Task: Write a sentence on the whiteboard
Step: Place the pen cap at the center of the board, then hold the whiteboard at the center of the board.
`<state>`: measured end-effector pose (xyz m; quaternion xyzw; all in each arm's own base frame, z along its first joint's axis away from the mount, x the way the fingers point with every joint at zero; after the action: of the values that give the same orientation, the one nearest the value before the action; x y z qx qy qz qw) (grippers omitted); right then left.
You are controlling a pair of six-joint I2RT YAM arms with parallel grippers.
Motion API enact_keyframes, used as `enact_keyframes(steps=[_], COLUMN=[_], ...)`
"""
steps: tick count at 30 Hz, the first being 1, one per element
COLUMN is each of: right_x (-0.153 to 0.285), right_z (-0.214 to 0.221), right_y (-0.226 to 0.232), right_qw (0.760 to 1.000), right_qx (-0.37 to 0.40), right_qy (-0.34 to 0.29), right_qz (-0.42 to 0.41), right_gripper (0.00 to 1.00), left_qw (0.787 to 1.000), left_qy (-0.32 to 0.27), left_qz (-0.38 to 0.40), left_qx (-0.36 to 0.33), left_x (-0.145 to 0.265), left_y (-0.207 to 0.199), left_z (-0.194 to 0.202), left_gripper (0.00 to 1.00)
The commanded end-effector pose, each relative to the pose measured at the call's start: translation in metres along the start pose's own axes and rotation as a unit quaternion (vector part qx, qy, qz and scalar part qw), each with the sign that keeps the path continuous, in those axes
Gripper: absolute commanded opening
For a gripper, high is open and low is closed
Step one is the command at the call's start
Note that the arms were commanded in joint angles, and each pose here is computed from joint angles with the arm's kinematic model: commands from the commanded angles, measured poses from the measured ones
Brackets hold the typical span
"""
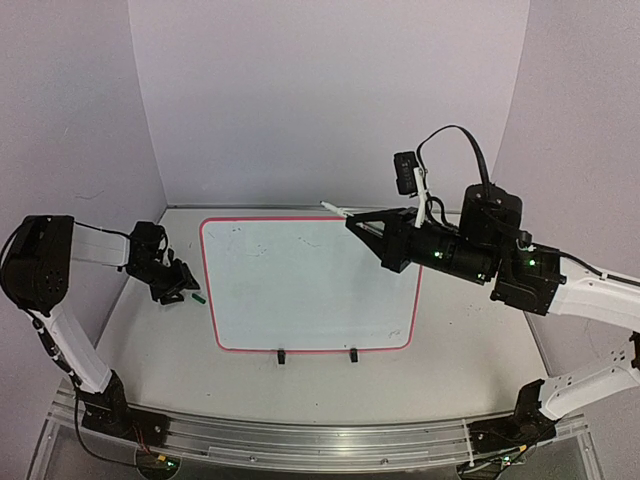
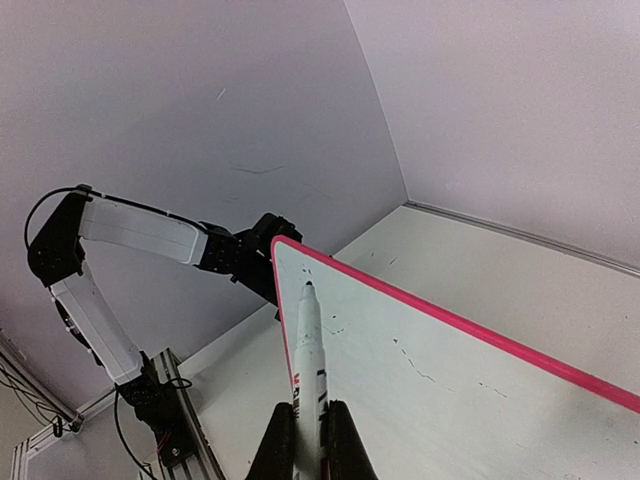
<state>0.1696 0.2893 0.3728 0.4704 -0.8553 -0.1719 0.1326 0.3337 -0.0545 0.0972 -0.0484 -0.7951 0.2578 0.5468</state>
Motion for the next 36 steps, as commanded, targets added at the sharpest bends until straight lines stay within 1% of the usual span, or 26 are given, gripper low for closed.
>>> enact_keyframes(steps=[1,3,7,10,15,16,20,22,25,28,30,32,33,36], right_x=[0.007,0.009,0.011,0.013,0.013,0.012,0.011,0.011,0.010,0.009,0.008,0.007,0.006,0.003], right_z=[-0.008,-0.008,-0.009,-0.010,-0.008,-0.007,-0.004,-0.004,-0.001,0.001,0.001,0.002,0.003,0.004], right_y=[0.005,0.007,0.009,0.009,0.011,0.011,0.013,0.014,0.016,0.019,0.020,0.021,0.022,0.023], right_qw=[1.000,1.000,1.000,1.000,0.999,0.999,0.999,0.999,0.998,0.997,0.997,0.996,0.996,0.995], right_qx=[0.006,0.009,0.013,0.012,0.013,0.013,0.011,0.011,0.013,0.015,0.018,0.020,0.021,0.021], right_qy=[-0.016,-0.016,-0.019,-0.023,-0.017,-0.015,-0.009,-0.007,0.000,0.007,0.009,0.011,0.012,0.014], right_qz=[-0.003,-0.007,-0.017,-0.014,-0.026,-0.029,-0.039,-0.045,-0.061,-0.074,-0.081,-0.089,-0.091,-0.098], right_gripper=[0.00,0.00,0.00,0.00,0.00,0.00,0.00,0.00,0.00,0.00,0.00,0.00,0.00,0.00], left_qw=[0.999,0.998,0.995,0.992,0.984,0.981,0.953,0.936,0.905,0.877,0.861,0.837,0.830,0.825], left_qy=[-0.042,-0.060,-0.092,-0.114,-0.143,-0.146,-0.173,-0.179,-0.202,-0.231,-0.230,-0.218,-0.213,-0.204], left_qz=[-0.014,-0.020,-0.020,-0.013,0.006,0.029,0.124,0.175,0.243,0.279,0.307,0.352,0.366,0.378], left_qx=[-0.012,-0.016,-0.029,-0.048,-0.103,-0.126,-0.215,-0.247,-0.286,-0.316,-0.335,-0.359,-0.363,-0.368], left_x=[0.024,0.035,0.063,0.090,0.140,0.149,0.176,0.187,0.204,0.220,0.227,0.233,0.234,0.232], left_y=[-0.005,-0.007,-0.017,-0.029,-0.054,-0.061,-0.086,-0.097,-0.108,-0.113,-0.117,-0.122,-0.123,-0.123], left_z=[-0.009,-0.012,-0.018,-0.023,-0.027,-0.027,-0.019,-0.012,0.002,0.016,0.023,0.032,0.035,0.038], left_gripper=[0.61,0.66,0.80,0.87,0.89,0.90,0.90,0.90,0.89,0.90,0.90,0.91,0.91,0.91])
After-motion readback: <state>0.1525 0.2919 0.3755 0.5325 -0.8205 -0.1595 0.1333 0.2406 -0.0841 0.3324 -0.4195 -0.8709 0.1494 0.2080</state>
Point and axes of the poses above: each gripper's point midway between its finger pads, its own x axis back along the fingers, its own y axis along the line the jaws close on, z = x × y, the point moved 8 cm from there along x, back along the fingers, and after that the axes turned 5 degrees about -x, right-handed, at the moved point
